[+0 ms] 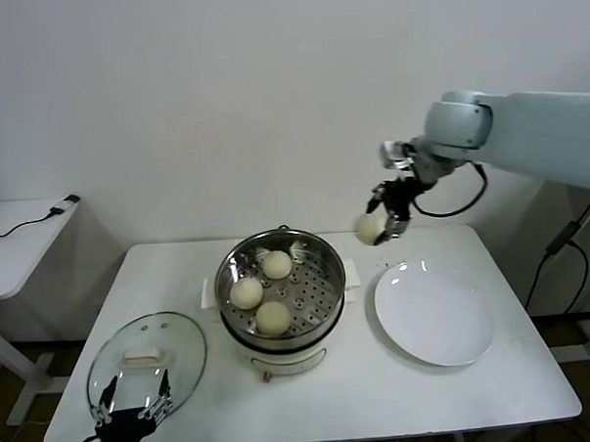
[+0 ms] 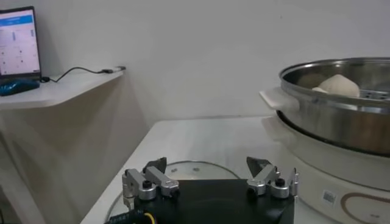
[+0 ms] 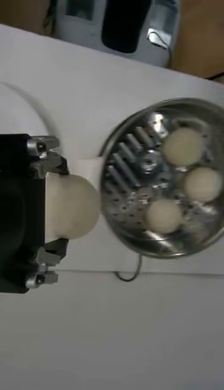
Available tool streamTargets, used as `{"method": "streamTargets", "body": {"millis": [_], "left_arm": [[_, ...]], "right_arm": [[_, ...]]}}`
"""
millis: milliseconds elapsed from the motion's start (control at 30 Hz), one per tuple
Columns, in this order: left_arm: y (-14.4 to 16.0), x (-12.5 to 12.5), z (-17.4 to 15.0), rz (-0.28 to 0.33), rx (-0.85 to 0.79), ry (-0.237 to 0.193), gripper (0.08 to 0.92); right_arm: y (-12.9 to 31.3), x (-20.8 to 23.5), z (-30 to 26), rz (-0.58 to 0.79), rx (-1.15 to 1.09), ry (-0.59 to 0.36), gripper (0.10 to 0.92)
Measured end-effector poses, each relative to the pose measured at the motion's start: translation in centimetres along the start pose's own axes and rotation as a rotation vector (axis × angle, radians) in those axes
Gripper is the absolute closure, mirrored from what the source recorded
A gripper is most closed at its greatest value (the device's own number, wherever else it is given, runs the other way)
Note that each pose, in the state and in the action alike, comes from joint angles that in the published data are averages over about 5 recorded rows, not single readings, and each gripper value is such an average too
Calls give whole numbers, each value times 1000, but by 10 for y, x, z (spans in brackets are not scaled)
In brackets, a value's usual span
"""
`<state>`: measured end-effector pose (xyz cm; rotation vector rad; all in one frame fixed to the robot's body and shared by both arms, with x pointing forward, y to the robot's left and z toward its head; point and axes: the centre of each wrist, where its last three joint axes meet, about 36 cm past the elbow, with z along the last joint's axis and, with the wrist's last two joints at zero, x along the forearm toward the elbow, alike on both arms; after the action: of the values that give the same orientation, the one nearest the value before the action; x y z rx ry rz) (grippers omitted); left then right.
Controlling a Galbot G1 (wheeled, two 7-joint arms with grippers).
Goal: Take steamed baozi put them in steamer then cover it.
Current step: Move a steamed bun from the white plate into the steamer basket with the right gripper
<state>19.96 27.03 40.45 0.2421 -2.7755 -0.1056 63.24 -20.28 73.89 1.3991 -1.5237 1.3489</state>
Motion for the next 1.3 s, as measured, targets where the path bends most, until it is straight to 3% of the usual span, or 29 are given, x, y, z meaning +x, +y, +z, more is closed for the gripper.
{"method": "streamTargets", "body": {"millis": [300, 833, 967, 1133, 1300], "left_arm": [[1, 1, 1, 0, 1, 3, 177], [1, 3, 2, -1, 0, 7, 177], [1, 3, 2, -3, 0, 7, 177], [1, 3, 2, -2, 1, 6, 177], [1, 3, 2, -1, 0, 5, 177]], "right_arm": [[17, -53, -74, -27, 31, 38, 318], [36, -156, -88, -31, 5, 124, 318], [40, -170, -89, -28, 4, 130, 313], [40, -176, -89, -27, 2, 130, 229], [39, -173, -89, -29, -1, 111, 201]]}}
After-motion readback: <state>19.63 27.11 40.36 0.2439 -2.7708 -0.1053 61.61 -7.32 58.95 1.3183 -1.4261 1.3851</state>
